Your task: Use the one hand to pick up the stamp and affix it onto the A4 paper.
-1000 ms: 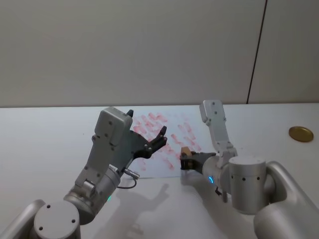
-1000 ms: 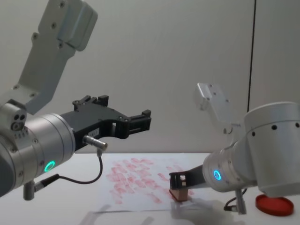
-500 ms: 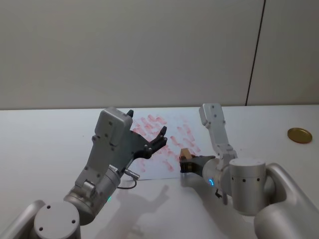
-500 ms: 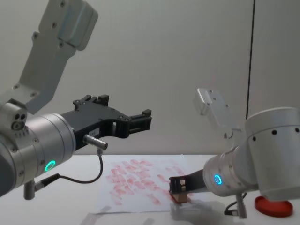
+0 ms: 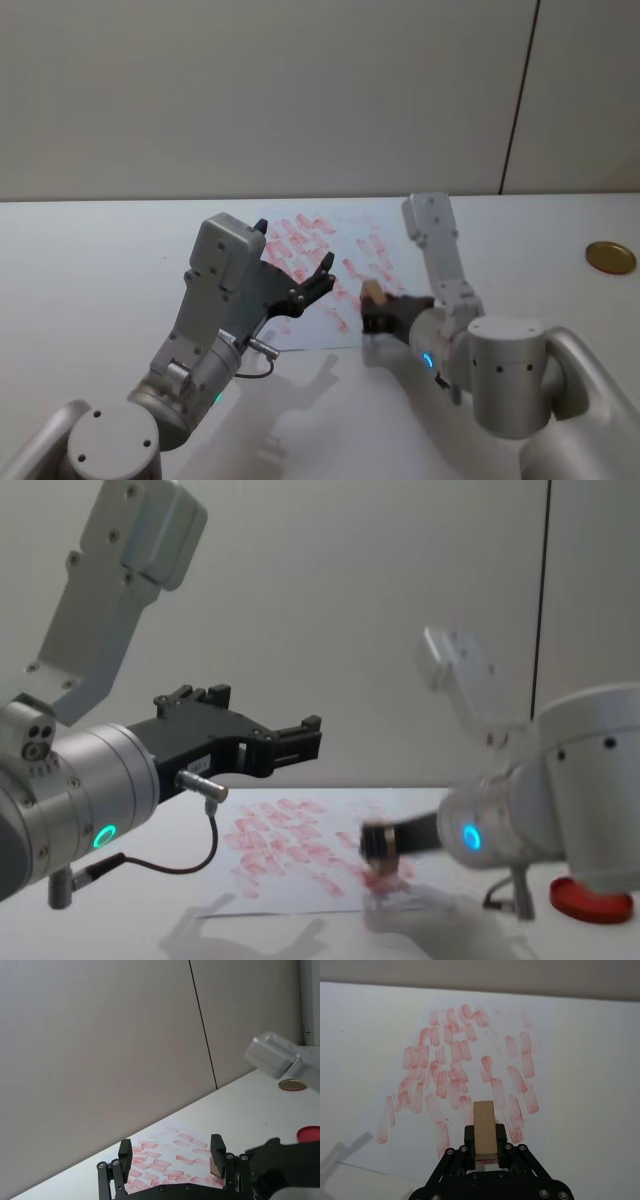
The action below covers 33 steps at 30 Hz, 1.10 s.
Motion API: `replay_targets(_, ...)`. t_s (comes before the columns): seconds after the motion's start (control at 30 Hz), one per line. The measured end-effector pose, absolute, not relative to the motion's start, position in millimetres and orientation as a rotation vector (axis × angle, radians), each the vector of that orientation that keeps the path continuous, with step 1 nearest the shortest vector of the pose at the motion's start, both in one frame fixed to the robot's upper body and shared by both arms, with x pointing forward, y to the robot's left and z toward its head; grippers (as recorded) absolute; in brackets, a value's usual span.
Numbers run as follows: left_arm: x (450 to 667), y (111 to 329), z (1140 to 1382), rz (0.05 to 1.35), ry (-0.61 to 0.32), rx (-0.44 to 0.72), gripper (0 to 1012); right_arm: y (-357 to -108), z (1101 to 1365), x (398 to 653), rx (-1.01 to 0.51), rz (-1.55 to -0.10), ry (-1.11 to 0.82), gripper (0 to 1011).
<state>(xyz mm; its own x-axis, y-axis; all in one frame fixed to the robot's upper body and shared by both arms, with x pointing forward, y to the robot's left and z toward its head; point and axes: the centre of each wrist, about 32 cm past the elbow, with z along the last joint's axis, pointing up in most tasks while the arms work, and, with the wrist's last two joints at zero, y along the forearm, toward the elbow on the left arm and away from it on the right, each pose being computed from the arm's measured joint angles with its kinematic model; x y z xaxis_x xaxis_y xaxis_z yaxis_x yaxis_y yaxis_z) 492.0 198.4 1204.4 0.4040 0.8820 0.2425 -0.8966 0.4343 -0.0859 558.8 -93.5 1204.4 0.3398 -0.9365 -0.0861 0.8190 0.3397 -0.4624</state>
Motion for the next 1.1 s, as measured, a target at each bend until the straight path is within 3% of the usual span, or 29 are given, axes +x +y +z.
replay_targets(0.5, 492.0, 198.4, 1204.4, 1.124, -0.268, 0.061, 993, -107.5, 1243.8, 527.8, -0.203, -1.260, 0.175, 216)
replay_targets(1.1, 492.0, 198.4, 1204.4, 1.124, -0.268, 0.061, 993, -153.8, 1234.2, 490.7, -0.194, -1.462, 0.257, 216)
